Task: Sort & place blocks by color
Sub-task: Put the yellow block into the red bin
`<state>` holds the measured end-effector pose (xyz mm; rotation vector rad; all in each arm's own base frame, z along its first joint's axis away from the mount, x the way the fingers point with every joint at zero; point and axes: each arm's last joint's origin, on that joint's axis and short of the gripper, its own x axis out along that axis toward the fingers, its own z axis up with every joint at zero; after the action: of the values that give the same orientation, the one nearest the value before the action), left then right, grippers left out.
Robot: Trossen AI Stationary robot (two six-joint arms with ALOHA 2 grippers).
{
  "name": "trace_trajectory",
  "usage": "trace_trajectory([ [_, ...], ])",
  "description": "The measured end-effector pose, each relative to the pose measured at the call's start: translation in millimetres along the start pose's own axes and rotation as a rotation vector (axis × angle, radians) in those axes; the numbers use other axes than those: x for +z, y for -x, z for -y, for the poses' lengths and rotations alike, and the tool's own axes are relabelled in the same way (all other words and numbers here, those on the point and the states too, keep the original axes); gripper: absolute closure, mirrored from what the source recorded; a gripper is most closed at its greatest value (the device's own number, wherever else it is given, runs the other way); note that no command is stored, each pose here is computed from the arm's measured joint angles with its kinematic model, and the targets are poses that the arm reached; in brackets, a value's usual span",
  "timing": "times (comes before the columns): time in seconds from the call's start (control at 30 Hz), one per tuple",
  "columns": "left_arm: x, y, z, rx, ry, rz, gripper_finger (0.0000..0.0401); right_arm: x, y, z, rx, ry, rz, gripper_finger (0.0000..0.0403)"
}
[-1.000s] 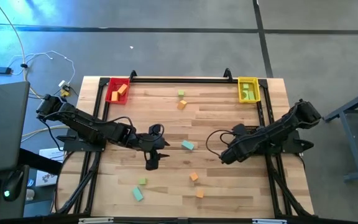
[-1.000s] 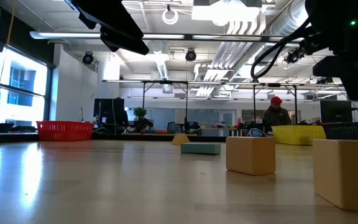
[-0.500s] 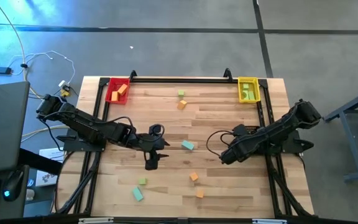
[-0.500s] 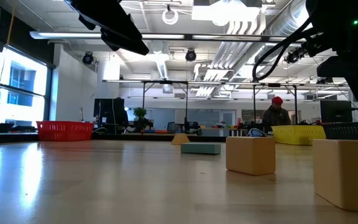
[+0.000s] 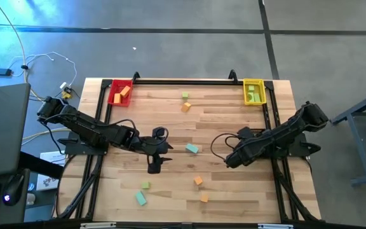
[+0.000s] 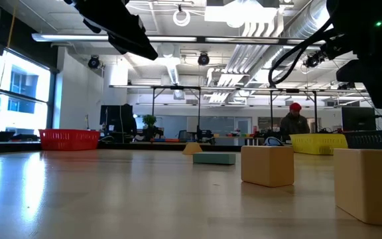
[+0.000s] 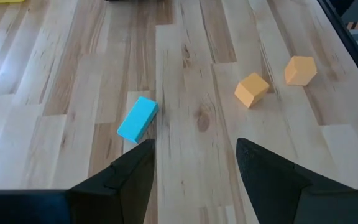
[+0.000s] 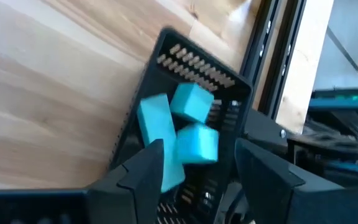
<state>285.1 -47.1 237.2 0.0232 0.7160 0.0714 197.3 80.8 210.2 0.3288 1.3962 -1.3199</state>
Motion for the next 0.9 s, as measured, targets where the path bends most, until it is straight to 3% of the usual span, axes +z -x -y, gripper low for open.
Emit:
trace_trajectory([
  [0.27,0,0,0,0.000,0.011,0.000,0.0190,1,1,-2,0.019,-0.004,0.042,0.0212],
  [0.43,0,0,0,0.000,0.068,0.001,0.0190,7,17,-6,0.107,-0.007,0.074,0.0212],
  [0.67,0,0,0,0.000,0.157,-0.003,0.0190,16,49,-22,0.347,0.078,0.222,0.0213],
  [0.9,-6,1,4,0.003,0.251,-0.055,0.0190,11,72,-52,0.670,0.277,0.389,0.0213],
])
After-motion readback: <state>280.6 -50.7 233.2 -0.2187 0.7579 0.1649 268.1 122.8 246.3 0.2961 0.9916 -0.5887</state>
